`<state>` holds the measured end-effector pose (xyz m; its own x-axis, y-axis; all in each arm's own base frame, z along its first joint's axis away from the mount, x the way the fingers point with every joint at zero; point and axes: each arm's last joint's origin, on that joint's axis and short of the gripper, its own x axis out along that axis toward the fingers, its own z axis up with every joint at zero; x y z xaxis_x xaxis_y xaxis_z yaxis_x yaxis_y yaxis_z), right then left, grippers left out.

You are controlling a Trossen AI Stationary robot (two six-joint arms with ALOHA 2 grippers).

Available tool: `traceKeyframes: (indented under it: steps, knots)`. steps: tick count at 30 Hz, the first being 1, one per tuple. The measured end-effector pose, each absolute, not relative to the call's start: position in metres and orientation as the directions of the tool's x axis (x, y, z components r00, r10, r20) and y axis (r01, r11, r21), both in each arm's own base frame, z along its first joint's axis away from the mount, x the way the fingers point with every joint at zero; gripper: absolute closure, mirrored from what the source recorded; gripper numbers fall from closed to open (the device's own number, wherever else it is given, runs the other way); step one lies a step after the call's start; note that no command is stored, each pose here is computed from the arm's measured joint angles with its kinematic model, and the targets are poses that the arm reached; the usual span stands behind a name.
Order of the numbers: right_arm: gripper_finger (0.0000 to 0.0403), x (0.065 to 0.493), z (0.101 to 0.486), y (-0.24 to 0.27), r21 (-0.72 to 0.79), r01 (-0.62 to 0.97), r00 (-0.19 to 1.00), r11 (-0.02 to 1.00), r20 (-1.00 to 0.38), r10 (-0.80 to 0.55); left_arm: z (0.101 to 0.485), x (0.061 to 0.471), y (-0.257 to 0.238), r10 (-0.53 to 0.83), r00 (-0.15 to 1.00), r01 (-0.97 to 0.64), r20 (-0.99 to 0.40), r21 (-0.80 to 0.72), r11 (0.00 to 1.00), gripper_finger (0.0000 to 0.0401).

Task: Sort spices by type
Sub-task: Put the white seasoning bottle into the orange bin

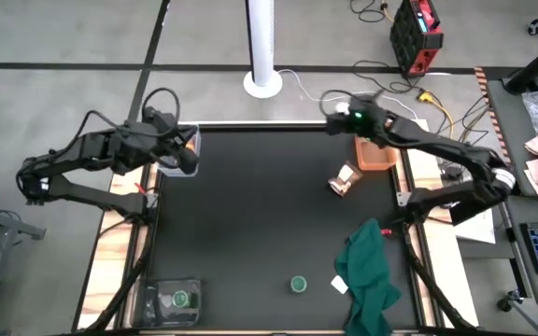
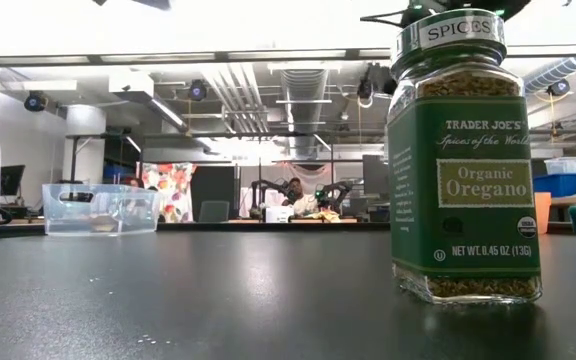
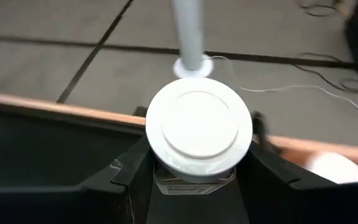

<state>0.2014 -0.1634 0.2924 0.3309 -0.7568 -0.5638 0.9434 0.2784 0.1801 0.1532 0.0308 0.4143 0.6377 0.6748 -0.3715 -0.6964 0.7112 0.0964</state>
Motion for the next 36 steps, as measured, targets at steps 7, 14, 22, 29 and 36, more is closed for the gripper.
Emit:
traceKeyframes:
  steps: [7, 14, 22, 29, 36]
  knots:
    - [0.0224, 0.154, 0.286, -0.144, 0.16, 0.979, 0.199, 0.127, -0.608, -0.768, 0.406, 0.172, 0.032, 0.675, 0.612, -0.69, -0.413, 0.139, 0.711, 0.0401]
    - [0.0224, 0.132, 0.284, -0.128, 0.098, 0.994, 0.096, 0.041, -0.672, -0.734, 0.404, 0.186, 0.034, 0.677, 0.614, -0.68, -0.406, 0.164, 0.715, 0.0401]
    - [0.0224, 0.125, 0.264, -0.124, 0.026, 1.0, 0.018, 0.001, -0.667, -0.745, 0.405, 0.188, 0.034, 0.678, 0.62, -0.682, -0.395, 0.154, 0.714, 0.0401]
    - [0.0224, 0.124, 0.229, -0.123, 0.023, 1.0, 0.002, -0.019, -0.678, -0.735, 0.407, 0.19, 0.034, 0.68, 0.632, -0.686, -0.372, 0.139, 0.714, 0.0401]
    - [0.0224, 0.124, 0.208, -0.123, 0.055, 0.998, 0.02, -0.021, -0.661, -0.75, 0.408, 0.189, 0.034, 0.694, 0.621, -0.698, -0.365, 0.145, 0.701, 0.0401]
